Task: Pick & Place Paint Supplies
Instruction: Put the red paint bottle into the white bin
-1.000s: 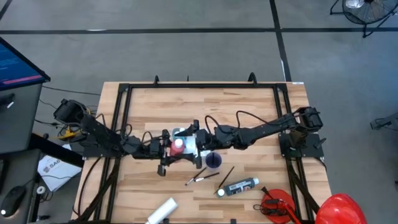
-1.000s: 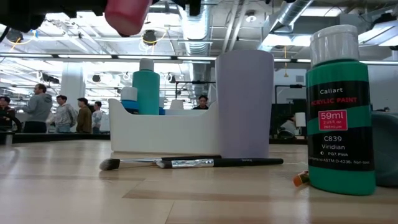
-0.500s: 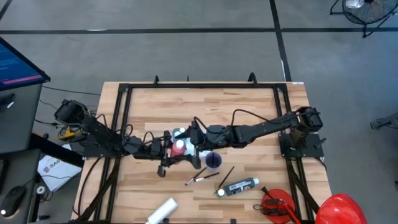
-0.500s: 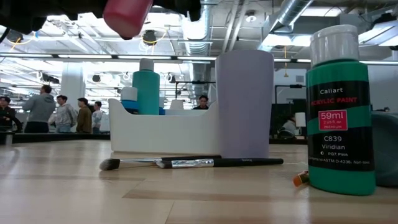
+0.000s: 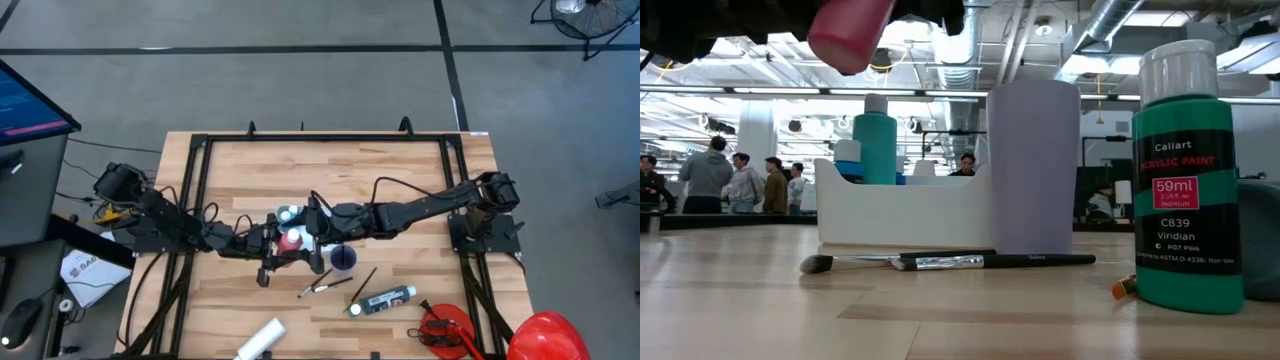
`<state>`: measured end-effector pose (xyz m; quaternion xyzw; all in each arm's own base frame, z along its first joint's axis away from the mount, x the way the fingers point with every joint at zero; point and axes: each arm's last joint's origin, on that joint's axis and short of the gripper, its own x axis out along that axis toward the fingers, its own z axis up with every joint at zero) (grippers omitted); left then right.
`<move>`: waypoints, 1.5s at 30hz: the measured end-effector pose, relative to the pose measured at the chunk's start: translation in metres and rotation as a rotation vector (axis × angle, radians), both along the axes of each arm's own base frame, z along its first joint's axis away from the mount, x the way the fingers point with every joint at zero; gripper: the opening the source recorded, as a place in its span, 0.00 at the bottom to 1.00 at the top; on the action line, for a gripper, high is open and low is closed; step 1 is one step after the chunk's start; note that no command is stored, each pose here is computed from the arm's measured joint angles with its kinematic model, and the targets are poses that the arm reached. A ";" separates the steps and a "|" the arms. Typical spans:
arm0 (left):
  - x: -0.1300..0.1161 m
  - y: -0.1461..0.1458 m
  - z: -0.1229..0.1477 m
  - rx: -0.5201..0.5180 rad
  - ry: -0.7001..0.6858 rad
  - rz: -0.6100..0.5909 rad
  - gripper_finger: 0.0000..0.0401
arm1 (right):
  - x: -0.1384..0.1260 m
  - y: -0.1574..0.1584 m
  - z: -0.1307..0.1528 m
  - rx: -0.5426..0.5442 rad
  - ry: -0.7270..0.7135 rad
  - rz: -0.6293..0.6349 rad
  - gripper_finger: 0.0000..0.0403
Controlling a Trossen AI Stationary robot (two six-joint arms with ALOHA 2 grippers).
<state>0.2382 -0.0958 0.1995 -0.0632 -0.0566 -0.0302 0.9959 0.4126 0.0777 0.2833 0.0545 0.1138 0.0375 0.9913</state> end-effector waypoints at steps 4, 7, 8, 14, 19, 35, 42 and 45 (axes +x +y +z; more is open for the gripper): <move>0.000 0.000 0.000 -0.001 -0.003 0.002 0.40 | 0.000 0.001 0.001 -0.005 -0.010 0.005 0.77; 0.000 0.000 0.001 -0.002 -0.004 0.002 0.40 | 0.000 0.001 0.002 -0.006 -0.020 0.009 0.73; 0.000 0.000 0.001 -0.002 -0.004 0.003 0.40 | 0.000 0.001 0.002 -0.006 -0.021 0.009 0.71; 0.000 0.000 0.000 0.000 -0.001 0.002 0.41 | 0.000 0.002 0.002 -0.001 -0.021 0.029 0.63; 0.000 0.000 -0.001 0.005 0.006 0.002 0.46 | 0.000 0.002 0.001 -0.002 -0.008 0.038 0.50; 0.000 0.001 -0.013 0.016 0.128 0.063 0.52 | -0.002 0.001 -0.007 -0.016 0.069 0.031 0.51; -0.001 0.001 -0.014 0.001 0.142 0.071 0.62 | -0.001 -0.003 -0.007 -0.012 0.067 0.020 0.45; -0.003 0.001 -0.010 -0.003 0.138 0.066 0.66 | -0.002 -0.004 -0.009 -0.005 0.089 0.015 0.46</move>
